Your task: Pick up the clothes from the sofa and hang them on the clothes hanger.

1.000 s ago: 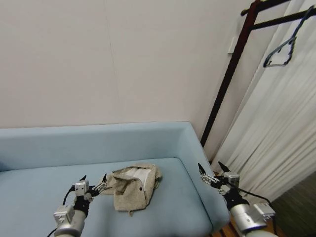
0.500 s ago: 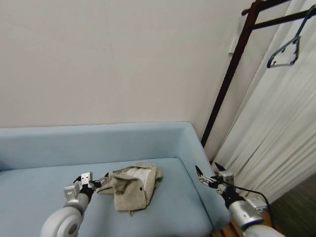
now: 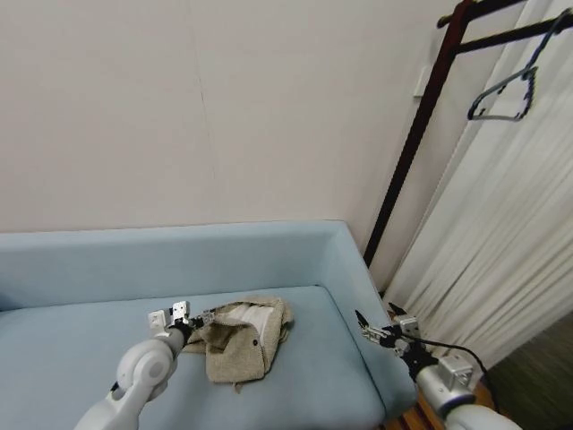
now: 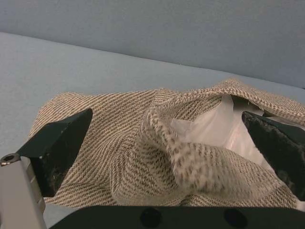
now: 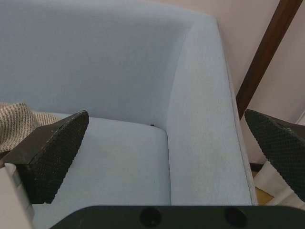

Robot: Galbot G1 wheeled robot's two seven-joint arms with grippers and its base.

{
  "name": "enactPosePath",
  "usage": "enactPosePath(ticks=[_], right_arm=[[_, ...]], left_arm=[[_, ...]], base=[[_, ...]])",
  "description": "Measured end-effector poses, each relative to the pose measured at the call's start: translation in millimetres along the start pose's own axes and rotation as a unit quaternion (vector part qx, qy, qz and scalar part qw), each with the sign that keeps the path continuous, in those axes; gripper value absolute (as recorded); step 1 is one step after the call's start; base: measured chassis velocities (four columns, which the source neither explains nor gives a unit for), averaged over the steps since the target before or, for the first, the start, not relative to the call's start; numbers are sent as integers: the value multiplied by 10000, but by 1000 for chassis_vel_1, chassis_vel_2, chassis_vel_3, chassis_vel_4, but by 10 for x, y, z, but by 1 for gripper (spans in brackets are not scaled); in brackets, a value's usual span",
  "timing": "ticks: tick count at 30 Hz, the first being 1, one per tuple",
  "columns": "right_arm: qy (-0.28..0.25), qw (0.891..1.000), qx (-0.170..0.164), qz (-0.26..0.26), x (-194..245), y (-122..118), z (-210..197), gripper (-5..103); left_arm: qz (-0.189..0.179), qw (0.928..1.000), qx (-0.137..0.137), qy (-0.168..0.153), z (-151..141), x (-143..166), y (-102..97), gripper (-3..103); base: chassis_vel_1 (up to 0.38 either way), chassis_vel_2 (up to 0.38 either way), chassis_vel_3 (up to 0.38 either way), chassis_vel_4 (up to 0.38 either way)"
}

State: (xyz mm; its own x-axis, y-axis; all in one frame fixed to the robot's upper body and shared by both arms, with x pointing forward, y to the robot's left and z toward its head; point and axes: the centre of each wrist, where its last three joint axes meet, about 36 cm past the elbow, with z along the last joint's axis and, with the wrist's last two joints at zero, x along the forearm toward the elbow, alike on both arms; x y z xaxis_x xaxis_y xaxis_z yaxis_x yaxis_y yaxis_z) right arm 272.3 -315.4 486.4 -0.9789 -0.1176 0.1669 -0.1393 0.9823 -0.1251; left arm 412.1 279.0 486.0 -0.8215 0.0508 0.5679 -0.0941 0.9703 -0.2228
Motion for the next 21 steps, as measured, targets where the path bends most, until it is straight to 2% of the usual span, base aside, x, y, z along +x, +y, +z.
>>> enactPosePath(ticks=[4, 5, 7, 10, 11, 13, 16, 19, 20, 21], right_arm=[[64, 10000, -34, 51, -18, -17, 60, 100], [89, 9999, -35, 72, -26, -28, 84, 100], [109, 9999, -33, 91, -34, -38, 103, 100], [145, 9998, -31, 148, -64, -65, 145, 100], [145, 9998, -31, 148, -64, -65, 145, 100], [142, 9997, -28, 213, -85, -69, 154, 100], [151, 9995, -18, 281, -103, -72, 167, 100], [185, 9992, -12, 354, -114, -75, 190, 100], [185, 9992, -12, 354, -114, -75, 190, 100], [197, 9991, -12, 366, -116, -78, 198, 100]], left_arm=[[28, 10000, -8, 76, -11, -128, -19, 102], [46, 9999, -20, 129, -7, -187, -24, 98], [54, 9998, -28, 171, -3, -235, -31, 98], [73, 9996, -19, 283, 32, -339, -75, 83], [73, 9996, -19, 283, 32, -339, -75, 83], [62, 9994, -25, 331, 56, -365, -101, 72], [68, 9992, -53, 378, 70, -369, -111, 66], [66, 9990, -67, 431, 91, -394, -99, 49], [66, 9990, -67, 431, 91, -394, -99, 49], [54, 9990, -66, 444, 95, -408, -92, 44]], base=[[0, 0, 0, 0], [0, 0, 0, 0], [0, 0, 0, 0], [0, 0, 0, 0], [0, 0, 0, 0], [0, 0, 0, 0], [0, 0, 0, 0], [0, 0, 0, 0], [0, 0, 0, 0], [0, 0, 0, 0]])
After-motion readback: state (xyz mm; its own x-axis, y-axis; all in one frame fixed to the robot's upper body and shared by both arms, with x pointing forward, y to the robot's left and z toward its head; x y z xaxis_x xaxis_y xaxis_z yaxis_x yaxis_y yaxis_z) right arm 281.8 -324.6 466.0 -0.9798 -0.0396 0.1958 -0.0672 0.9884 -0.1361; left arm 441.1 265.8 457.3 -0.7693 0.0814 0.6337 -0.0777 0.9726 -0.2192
